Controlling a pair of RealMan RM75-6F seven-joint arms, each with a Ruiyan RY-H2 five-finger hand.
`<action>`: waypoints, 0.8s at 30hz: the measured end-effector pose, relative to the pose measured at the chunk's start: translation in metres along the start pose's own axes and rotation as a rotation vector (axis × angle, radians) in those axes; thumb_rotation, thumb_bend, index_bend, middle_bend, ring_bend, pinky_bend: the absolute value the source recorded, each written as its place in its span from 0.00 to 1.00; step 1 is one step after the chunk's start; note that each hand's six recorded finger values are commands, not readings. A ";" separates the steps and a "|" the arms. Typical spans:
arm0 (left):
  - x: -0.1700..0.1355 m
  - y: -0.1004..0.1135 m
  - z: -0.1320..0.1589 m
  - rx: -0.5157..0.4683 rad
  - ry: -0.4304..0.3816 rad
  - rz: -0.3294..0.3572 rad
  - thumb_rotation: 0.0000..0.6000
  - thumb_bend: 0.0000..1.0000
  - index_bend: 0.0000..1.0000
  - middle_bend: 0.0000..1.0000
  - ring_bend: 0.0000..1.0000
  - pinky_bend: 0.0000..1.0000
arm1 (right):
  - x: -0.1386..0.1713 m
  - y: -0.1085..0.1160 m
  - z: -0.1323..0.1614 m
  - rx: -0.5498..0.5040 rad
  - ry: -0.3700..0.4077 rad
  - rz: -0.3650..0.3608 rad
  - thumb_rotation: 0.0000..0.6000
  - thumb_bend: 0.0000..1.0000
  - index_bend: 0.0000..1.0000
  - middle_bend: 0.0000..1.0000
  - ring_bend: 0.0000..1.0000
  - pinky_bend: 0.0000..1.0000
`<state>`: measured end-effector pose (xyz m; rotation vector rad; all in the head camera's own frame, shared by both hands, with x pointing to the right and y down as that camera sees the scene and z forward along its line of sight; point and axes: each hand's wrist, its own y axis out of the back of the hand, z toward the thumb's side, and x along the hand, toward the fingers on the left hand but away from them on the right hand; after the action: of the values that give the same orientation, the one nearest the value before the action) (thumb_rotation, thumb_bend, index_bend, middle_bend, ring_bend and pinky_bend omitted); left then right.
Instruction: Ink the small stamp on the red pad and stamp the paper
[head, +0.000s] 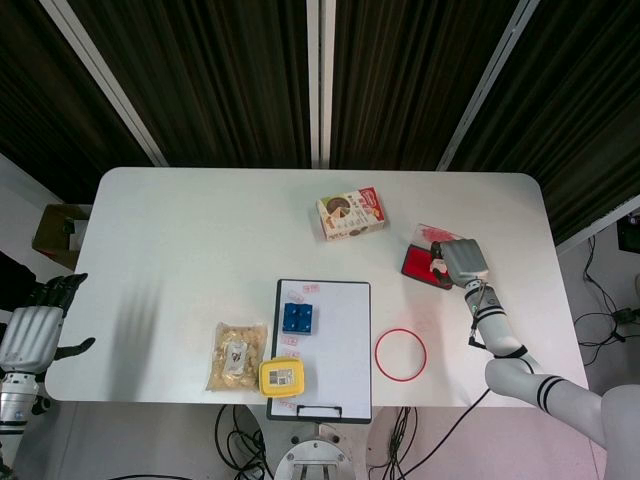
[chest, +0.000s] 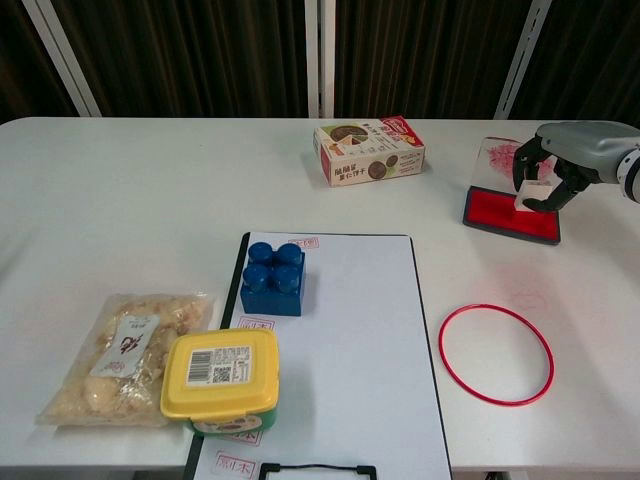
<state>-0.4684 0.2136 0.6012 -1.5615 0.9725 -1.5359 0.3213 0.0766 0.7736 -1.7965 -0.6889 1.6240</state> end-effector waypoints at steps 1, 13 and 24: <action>0.000 0.000 0.000 0.001 0.000 0.000 1.00 0.00 0.11 0.13 0.12 0.20 | 0.000 0.000 0.000 0.000 0.000 -0.001 1.00 0.49 1.00 0.85 0.91 0.97; 0.000 0.004 0.001 0.003 0.000 0.009 1.00 0.00 0.11 0.13 0.12 0.20 | 0.004 0.014 0.005 -0.030 0.017 -0.051 1.00 0.50 1.00 0.85 0.91 0.97; 0.000 0.001 0.002 -0.007 -0.001 0.004 1.00 0.00 0.11 0.13 0.12 0.20 | 0.030 0.064 0.034 -0.102 0.119 -0.156 1.00 0.50 1.00 0.86 0.91 0.97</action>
<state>-0.4669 0.2136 0.6006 -1.5639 0.9805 -1.5311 0.2894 0.0586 0.7047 -1.8457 -0.8476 1.3908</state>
